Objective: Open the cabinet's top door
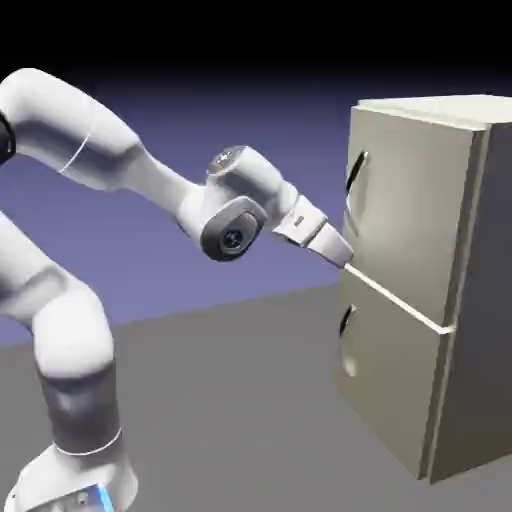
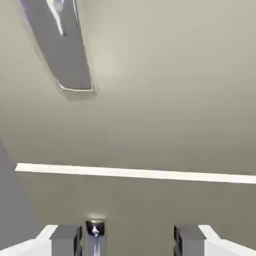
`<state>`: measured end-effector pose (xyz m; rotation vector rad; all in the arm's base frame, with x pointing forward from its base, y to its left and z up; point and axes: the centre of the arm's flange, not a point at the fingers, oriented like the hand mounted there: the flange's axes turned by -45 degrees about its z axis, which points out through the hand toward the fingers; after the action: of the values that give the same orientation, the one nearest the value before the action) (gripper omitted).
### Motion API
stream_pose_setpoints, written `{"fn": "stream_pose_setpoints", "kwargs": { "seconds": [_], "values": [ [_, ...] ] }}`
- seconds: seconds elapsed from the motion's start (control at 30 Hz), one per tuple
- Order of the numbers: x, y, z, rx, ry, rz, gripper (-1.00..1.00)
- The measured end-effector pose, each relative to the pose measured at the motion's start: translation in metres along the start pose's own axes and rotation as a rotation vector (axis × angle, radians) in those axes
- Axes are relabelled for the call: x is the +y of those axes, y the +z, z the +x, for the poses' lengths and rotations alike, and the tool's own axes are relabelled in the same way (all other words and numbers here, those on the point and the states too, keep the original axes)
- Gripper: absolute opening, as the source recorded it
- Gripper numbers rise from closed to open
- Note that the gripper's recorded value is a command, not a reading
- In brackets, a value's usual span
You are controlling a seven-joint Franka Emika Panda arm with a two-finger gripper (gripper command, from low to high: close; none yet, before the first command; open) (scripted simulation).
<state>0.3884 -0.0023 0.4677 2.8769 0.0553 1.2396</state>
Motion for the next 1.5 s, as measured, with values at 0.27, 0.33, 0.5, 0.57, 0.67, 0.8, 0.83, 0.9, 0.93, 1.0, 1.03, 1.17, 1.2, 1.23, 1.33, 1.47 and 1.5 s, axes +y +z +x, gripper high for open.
{"fn": "stream_pose_setpoints", "kwargs": {
  "seconds": [0.27,0.33,0.5,0.57,0.67,0.8,0.83,0.9,0.93,1.0,1.03,1.17,1.2,1.23,1.33,1.47,1.5],
  "values": [
    [0.017,-0.021,0.012,0.055,0.043,0.0,0.0],
    [0.02,-0.026,0.014,0.071,0.052,0.002,0.0],
    [0.026,-0.038,0.016,0.114,0.072,0.009,0.0],
    [0.027,-0.042,0.017,0.133,0.078,0.012,0.0],
    [0.028,-0.048,0.017,0.163,0.087,0.017,0.0],
    [0.027,-0.054,0.016,0.207,0.095,0.024,0.0],
    [0.027,-0.056,0.016,0.218,0.096,0.026,0.0],
    [0.026,-0.058,0.015,0.242,0.099,0.029,0.0],
    [0.025,-0.059,0.015,0.254,0.1,0.03,0.0],
    [0.023,-0.061,0.014,0.279,0.101,0.032,0.0],
    [0.022,-0.062,0.013,0.292,0.101,0.033,0.0],
    [0.016,-0.064,0.011,0.345,0.101,0.036,0.0],
    [0.015,-0.064,0.011,0.359,0.101,0.036,0.0],
    [0.013,-0.064,0.01,0.373,0.101,0.036,0.0],
    [0.007,-0.064,0.009,0.415,0.098,0.034,0.0],
    [-0.001,-0.062,0.007,0.474,0.093,0.027,0.0],
    [-0.004,-0.061,0.006,0.489,0.091,0.025,0.0]
  ]
}}
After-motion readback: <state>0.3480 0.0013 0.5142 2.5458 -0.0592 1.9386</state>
